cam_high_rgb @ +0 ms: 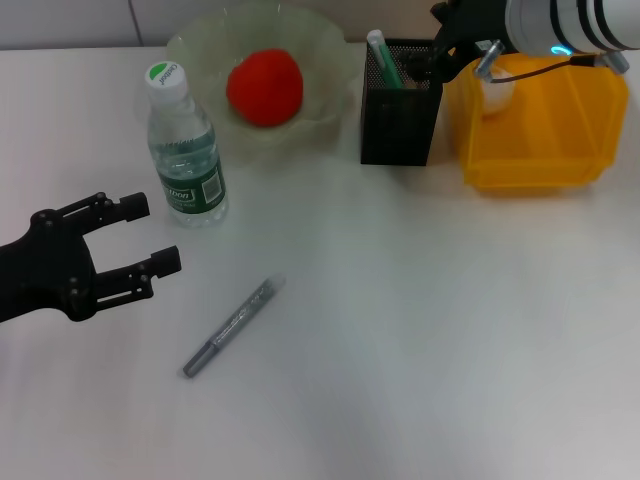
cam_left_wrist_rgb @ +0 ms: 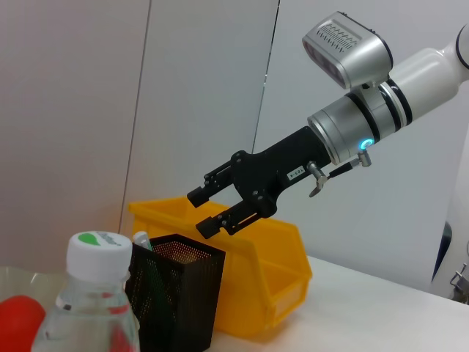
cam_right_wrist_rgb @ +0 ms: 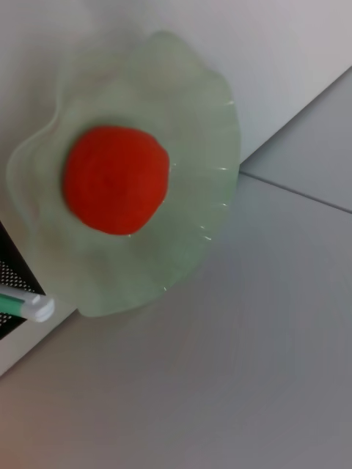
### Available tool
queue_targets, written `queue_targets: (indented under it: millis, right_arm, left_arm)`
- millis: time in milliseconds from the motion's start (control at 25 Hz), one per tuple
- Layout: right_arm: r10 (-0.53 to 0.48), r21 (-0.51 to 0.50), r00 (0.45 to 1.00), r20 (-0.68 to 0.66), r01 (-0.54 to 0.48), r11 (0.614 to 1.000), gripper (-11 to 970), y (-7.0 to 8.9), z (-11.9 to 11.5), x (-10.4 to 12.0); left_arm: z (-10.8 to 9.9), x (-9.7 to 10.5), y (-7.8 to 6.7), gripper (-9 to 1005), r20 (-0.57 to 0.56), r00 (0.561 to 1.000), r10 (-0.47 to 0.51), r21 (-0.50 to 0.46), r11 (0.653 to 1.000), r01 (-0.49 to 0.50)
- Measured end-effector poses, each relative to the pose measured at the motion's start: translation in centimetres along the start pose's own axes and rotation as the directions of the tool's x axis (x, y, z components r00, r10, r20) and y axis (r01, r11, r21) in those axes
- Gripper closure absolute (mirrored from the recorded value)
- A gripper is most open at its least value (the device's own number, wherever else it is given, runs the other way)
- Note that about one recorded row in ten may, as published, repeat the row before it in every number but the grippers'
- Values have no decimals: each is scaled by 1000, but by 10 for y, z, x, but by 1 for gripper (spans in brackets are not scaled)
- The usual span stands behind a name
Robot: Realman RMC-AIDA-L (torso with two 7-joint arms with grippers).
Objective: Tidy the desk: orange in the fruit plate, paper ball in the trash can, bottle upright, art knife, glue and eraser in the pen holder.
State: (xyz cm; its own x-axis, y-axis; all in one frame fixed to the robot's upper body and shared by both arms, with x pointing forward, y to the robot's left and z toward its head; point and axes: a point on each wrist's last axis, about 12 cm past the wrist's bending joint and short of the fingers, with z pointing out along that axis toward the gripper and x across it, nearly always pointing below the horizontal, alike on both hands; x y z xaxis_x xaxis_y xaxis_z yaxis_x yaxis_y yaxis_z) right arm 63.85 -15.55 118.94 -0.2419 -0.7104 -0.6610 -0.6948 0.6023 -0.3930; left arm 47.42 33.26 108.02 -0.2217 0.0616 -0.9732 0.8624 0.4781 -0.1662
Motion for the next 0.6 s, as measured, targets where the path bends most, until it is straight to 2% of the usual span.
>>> queue_targets:
  millis: [80, 240, 400, 600]
  right_arm:
    - [13, -7, 1000, 8, -13, 1000, 365, 0, -1, 1]
    - [39, -38, 999, 27, -38, 999, 290, 1, -8, 3]
    - [54, -65, 998, 35, -52, 997, 216, 3, -26, 7]
    - [53, -134, 994, 94, -40, 990, 202, 14, -60, 19]
  left_arm:
    - [-1, -2, 1, 200, -5, 1000, 1, 3, 1000, -1]
    - [-4, -11, 4, 200, -50, 999, 8, 11, 1000, -7]
    - [-4, -23, 7, 200, -111, 994, 17, 12, 1000, -16]
    - [1, -64, 7, 200, -292, 955, 39, 14, 999, -37]
